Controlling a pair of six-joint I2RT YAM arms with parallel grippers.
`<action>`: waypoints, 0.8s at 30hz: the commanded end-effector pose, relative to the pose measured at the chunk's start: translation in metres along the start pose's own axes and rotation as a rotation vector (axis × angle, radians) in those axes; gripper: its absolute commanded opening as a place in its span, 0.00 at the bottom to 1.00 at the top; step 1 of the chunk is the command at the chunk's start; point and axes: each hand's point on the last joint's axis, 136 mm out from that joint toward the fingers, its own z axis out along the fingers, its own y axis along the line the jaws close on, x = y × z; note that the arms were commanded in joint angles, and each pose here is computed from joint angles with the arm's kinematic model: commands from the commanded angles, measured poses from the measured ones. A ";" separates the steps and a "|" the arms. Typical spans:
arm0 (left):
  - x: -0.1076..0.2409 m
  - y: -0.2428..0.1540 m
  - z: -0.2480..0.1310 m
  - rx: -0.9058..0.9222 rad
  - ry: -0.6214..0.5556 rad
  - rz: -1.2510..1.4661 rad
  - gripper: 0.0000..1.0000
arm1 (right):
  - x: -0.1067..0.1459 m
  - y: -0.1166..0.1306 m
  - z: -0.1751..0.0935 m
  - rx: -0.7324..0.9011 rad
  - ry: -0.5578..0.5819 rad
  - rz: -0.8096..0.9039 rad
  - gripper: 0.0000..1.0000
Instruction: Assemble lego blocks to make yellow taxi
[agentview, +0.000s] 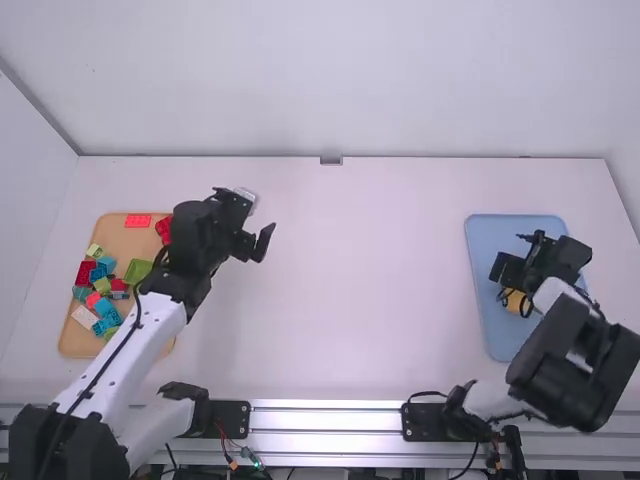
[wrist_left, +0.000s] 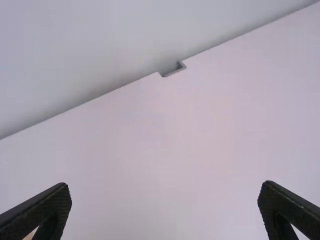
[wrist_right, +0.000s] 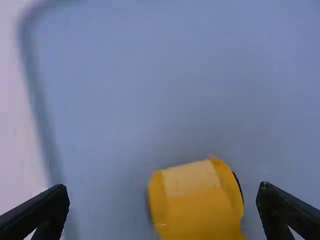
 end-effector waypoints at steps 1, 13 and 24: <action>-0.017 0.004 -0.017 -0.041 -0.054 -0.018 0.99 | -0.028 0.019 -0.028 0.007 -0.083 -0.053 0.99; -0.046 0.001 -0.096 -0.088 -0.195 0.002 0.99 | -0.069 0.158 -0.163 -0.214 -0.419 -0.365 0.99; -0.031 0.053 -0.128 -0.344 -0.305 -0.160 0.86 | -0.061 0.173 -0.185 -0.218 -0.556 -0.288 0.86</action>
